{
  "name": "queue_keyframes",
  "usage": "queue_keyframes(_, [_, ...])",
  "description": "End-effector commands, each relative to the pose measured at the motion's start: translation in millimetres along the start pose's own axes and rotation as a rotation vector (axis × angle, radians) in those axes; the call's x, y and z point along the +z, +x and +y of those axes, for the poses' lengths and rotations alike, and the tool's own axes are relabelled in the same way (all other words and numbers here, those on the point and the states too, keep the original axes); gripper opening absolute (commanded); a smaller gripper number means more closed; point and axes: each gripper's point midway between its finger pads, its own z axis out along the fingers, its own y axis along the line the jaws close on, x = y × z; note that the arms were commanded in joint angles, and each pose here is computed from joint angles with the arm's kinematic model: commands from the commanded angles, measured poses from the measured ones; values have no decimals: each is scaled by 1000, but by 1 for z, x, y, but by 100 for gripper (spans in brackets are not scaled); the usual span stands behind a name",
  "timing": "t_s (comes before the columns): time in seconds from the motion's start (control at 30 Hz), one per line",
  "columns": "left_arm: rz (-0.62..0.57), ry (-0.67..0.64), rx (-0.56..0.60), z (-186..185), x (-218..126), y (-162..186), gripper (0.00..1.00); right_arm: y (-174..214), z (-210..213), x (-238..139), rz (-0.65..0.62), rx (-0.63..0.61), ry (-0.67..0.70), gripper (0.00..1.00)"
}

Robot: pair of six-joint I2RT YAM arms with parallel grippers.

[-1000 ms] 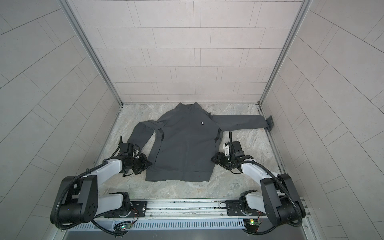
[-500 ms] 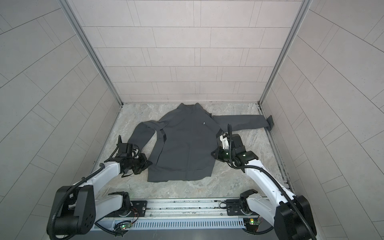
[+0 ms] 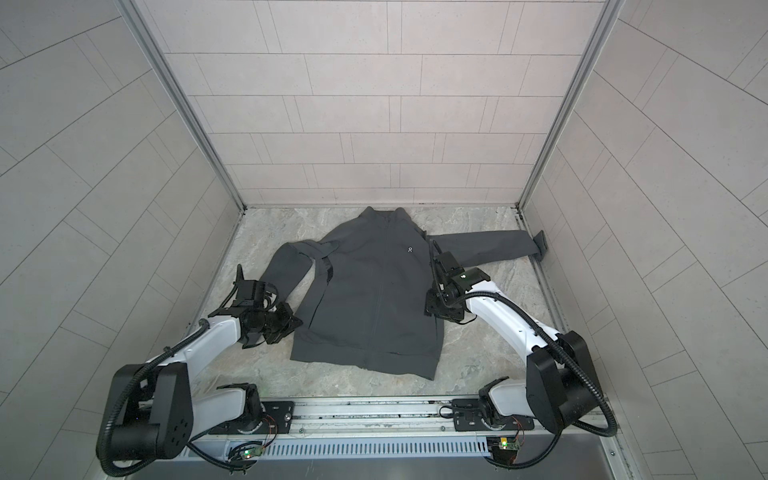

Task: Zip up the jacket

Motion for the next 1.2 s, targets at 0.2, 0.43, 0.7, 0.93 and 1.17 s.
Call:
queue_keyframes(0.2, [-55,-19,64,-5,-16,-8,53,31,-18,-4,-55,-1,-49,57])
queue_keyframes(0.43, [-173,135,178,-62,-57,-22,53,-10,-1,-4,-146,-42,-70,31])
queue_keyframes(0.7, [-294,138,264,-103,-80,-63,60,-105,-40,-14,-167,-14,148,61])
queue_keyframes(0.93, [-360,106,257,-117,-64,-112,62,-189,-84,-2,-219,172,65,49])
queue_keyframes(1.17, [-677,52,406,-125,-109,-155,69,-197,-98,-28,-433,39,151,50])
